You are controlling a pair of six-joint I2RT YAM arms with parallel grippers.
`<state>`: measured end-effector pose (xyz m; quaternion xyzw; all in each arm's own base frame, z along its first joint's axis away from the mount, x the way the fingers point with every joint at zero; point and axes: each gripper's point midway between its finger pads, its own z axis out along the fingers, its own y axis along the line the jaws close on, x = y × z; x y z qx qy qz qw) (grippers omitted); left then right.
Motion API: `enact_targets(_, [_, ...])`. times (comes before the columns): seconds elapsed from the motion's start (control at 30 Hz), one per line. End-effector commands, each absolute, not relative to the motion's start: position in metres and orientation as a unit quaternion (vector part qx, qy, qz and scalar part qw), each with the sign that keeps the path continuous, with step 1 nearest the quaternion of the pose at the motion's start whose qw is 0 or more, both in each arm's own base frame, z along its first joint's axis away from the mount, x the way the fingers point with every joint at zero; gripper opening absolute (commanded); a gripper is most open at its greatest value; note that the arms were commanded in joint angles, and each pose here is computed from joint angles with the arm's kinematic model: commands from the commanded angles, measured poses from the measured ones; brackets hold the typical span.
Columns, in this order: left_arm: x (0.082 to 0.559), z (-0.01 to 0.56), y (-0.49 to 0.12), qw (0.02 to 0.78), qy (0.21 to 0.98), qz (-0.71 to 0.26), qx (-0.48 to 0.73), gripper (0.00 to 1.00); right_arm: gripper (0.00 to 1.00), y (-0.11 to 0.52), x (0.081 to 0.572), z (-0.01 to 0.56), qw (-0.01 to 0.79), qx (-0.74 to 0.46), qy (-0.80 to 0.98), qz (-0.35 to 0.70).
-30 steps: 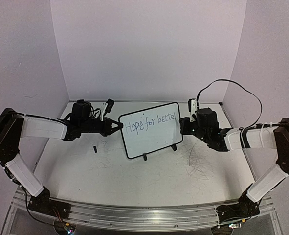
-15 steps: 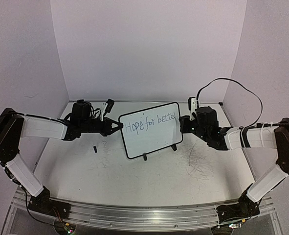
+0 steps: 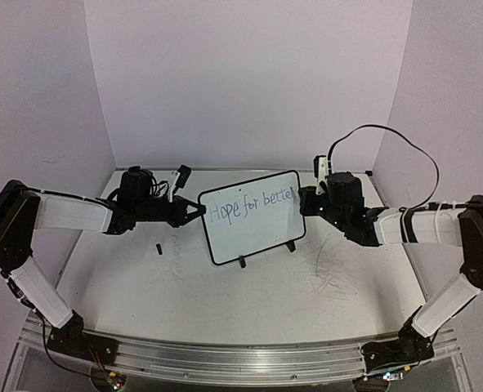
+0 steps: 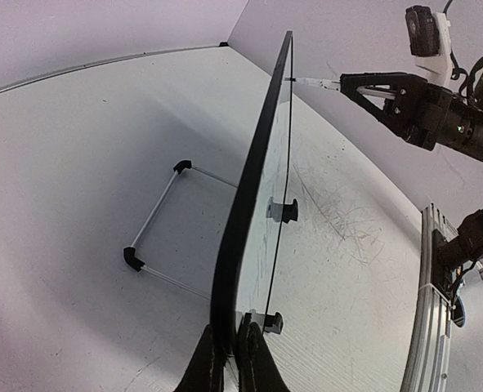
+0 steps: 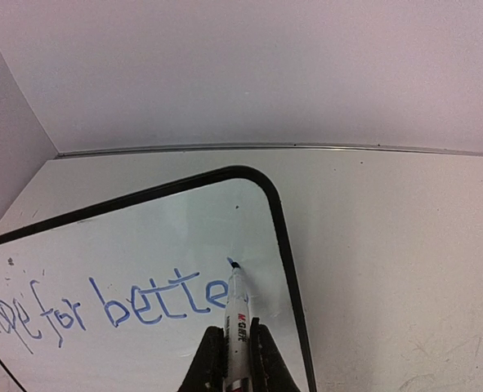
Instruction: Write a sentence on the whiteboard
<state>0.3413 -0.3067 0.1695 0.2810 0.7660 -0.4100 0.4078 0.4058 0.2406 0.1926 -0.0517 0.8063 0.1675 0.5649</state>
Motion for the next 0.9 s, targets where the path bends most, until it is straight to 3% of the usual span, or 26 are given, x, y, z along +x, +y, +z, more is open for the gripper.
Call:
enact_targets(0.0, [0.347,0.162,-0.3,0.414,0.777,-0.375,0.289,0.0,0.0,0.241,0.415,0.203,0.578,-0.042,0.798,0.164])
enact_targets(0.6, [0.349,0.161,-0.298,0.415,0.78,-0.371,0.285,0.0,0.0,0.222,0.423,0.22,0.601,-0.016,0.786,0.141])
enact_targets(0.87, [0.35,0.161,-0.297,0.418,0.782,-0.368,0.28,0.0,0.0,0.229,0.369,0.242,0.589,-0.089,0.772,0.221])
